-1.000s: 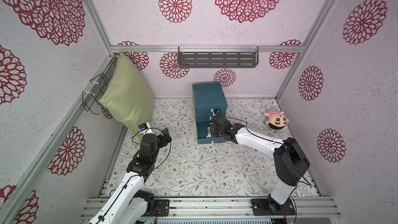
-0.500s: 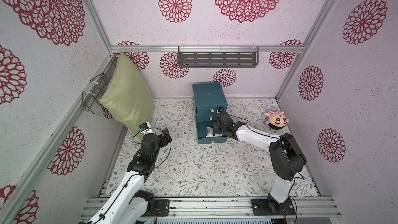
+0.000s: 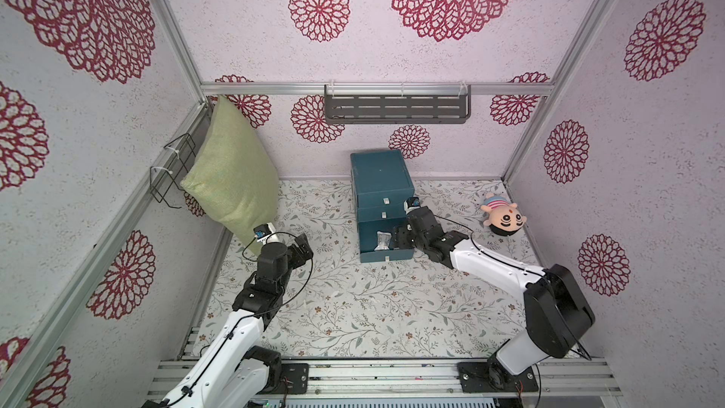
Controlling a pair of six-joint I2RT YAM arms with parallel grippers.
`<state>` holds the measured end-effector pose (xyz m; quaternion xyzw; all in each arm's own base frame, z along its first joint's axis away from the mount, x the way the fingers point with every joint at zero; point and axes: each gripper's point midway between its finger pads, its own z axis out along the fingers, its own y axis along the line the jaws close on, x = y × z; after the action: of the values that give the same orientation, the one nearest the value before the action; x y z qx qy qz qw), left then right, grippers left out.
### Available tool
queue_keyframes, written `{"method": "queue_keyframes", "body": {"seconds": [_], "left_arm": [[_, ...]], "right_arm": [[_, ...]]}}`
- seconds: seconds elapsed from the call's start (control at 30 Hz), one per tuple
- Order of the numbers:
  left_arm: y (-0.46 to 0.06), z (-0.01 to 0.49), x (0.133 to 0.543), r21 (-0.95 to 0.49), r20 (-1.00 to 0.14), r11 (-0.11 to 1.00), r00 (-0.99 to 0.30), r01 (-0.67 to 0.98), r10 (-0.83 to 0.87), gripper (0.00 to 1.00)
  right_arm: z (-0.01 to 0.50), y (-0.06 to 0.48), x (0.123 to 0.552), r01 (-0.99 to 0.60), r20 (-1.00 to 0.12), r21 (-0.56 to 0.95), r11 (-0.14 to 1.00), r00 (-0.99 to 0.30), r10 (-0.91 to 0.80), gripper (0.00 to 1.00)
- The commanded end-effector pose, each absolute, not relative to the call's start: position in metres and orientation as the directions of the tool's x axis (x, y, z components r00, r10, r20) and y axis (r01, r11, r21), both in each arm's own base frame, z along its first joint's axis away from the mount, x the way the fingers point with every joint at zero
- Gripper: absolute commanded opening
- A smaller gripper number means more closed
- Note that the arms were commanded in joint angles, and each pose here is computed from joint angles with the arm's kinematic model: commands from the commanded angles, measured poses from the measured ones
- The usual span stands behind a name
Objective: Place the cookies into the drawer by color
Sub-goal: Close the drawer in the storage box.
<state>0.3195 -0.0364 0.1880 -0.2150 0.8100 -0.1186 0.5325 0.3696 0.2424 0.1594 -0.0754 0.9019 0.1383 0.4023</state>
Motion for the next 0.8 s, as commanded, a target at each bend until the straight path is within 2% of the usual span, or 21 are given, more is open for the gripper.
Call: {"method": "queue_keyframes", "body": {"seconds": [0.0, 0.2, 0.53, 0.77], "left_arm": [[-0.034, 0.189, 0.323, -0.421, -0.818, 0.880, -0.327, -0.222, -0.474, 0.97], [-0.039, 0.190, 0.325, -0.471, -0.778, 0.852, -0.346, -0.228, -0.524, 0.97], [-0.062, 0.195, 0.325, -0.604, -0.653, 0.768, -0.419, -0.214, -0.631, 0.98], [-0.095, 0.223, 0.344, -0.667, -0.597, 0.736, -0.508, -0.116, -0.621, 0.97]], "right_arm": [[0.180, 0.244, 0.356, -0.278, -0.763, 0.281, 0.918, -0.645, 0.038, 0.85], [0.180, 0.235, 0.322, -0.312, -0.750, 0.372, 0.874, -0.655, 0.085, 0.99], [0.158, 0.216, 0.278, -0.323, -0.724, 0.453, 0.831, -0.677, 0.132, 0.99], [0.128, 0.212, 0.256, -0.316, -0.679, 0.513, 0.798, -0.718, 0.153, 0.99]]}}
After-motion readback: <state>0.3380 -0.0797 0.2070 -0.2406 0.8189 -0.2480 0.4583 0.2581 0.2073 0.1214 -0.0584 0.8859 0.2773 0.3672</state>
